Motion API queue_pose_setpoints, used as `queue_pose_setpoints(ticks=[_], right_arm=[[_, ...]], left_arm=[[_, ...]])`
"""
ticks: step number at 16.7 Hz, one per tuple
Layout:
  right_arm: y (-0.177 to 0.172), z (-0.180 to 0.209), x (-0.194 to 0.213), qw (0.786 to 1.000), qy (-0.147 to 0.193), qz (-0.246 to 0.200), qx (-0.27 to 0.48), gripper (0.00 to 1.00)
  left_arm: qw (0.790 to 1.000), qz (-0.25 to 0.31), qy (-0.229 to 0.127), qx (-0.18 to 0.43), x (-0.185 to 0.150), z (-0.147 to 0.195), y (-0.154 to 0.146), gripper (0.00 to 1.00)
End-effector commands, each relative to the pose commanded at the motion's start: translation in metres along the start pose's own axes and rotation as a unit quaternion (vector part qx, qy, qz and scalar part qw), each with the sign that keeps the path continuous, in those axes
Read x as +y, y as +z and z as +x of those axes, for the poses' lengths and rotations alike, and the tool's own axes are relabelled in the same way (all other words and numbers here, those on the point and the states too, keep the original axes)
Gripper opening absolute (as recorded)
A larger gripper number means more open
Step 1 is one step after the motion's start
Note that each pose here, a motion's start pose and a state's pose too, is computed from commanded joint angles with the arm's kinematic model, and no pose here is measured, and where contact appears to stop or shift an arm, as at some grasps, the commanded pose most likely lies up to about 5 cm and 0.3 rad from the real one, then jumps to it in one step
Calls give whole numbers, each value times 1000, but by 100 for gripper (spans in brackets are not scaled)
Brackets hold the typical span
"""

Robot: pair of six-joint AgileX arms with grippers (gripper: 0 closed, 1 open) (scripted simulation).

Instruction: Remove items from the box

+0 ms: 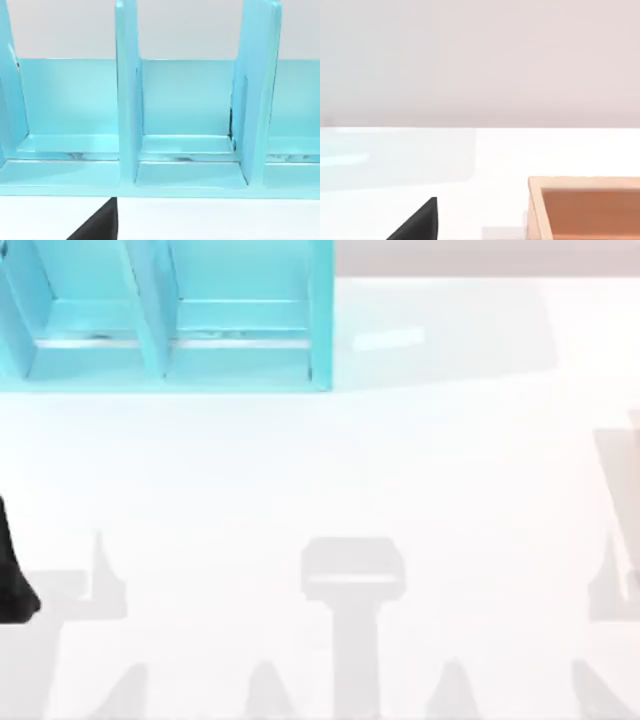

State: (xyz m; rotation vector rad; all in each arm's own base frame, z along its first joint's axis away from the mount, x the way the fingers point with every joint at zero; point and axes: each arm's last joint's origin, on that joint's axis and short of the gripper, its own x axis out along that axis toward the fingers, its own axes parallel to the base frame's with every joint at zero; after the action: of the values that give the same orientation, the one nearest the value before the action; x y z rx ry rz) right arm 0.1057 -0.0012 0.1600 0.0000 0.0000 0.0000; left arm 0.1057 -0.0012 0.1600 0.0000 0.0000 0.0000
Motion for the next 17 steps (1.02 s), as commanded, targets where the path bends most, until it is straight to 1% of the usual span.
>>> queue_pose_setpoints(ticks=[3,5,8,10,12,13,15,17], right_arm=[[2,0,-1,1000,-3,-3,6,100],[10,0,-3,999,-14,-14,32,100],[33,5,-10,992,-40,-39,109,100],[51,14,-17,980,-58,-56,184,100],[68,29,-27,957,-72,-69,272,100],[76,39,-33,942,-76,-73,318,100],[87,61,-50,906,-78,-74,410,100],[92,85,-69,863,-71,-67,495,100]], left_arm=[[1000,0,0,0,0,0,0,100],[1000,0,0,0,0,0,0,100],[1000,0,0,0,0,0,0,100],[1000,0,0,0,0,0,0,100],[1000,0,0,0,0,0,0,100],[1000,0,0,0,0,0,0,100],[1000,0,0,0,0,0,0,100],[1000,0,0,0,0,0,0,100]])
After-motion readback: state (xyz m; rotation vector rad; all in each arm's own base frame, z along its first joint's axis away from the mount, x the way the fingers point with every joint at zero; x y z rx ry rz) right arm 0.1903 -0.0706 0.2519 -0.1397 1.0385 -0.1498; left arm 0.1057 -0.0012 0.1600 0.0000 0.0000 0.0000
